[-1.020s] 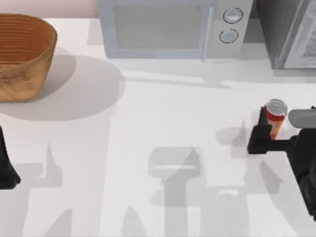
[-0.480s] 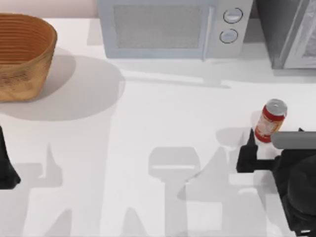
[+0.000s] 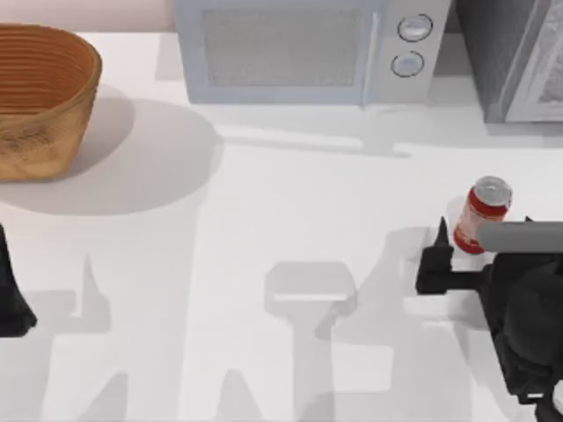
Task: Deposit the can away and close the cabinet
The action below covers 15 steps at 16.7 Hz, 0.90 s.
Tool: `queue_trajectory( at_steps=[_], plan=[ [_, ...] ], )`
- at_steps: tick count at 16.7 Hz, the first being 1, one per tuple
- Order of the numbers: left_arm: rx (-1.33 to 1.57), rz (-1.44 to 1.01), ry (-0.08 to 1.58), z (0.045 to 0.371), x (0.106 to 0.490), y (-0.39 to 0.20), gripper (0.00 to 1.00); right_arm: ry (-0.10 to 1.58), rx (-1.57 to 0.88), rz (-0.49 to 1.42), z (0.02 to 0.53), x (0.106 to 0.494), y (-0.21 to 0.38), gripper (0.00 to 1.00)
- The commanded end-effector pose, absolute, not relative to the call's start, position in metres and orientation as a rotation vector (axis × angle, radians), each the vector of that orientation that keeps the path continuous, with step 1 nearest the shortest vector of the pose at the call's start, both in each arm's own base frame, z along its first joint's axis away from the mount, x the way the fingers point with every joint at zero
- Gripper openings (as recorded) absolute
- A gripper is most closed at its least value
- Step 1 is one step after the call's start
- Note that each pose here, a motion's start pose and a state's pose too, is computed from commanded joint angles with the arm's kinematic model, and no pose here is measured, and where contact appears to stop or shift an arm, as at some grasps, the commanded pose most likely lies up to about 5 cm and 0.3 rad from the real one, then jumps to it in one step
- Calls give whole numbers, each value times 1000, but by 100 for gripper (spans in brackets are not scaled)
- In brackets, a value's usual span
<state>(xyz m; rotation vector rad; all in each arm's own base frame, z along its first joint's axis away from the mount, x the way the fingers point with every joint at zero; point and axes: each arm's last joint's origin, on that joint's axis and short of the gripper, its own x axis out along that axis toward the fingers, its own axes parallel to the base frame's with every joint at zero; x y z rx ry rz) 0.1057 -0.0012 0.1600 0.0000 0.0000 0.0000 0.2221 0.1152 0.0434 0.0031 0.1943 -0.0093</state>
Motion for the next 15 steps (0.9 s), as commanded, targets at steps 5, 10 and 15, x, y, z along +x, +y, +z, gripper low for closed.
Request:
queue_trajectory(
  at_steps=[5, 10, 15],
  plan=[
    [0, 0, 0, 160, 106, -1, 100, 194, 3, -9, 36, 259, 115, 100],
    [0, 0, 0, 160, 106, -1, 100, 194, 3, -9, 35, 265, 114, 100],
    [0, 0, 0, 160, 106, -1, 100, 194, 3, -9, 35, 265, 114, 62]
  ],
)
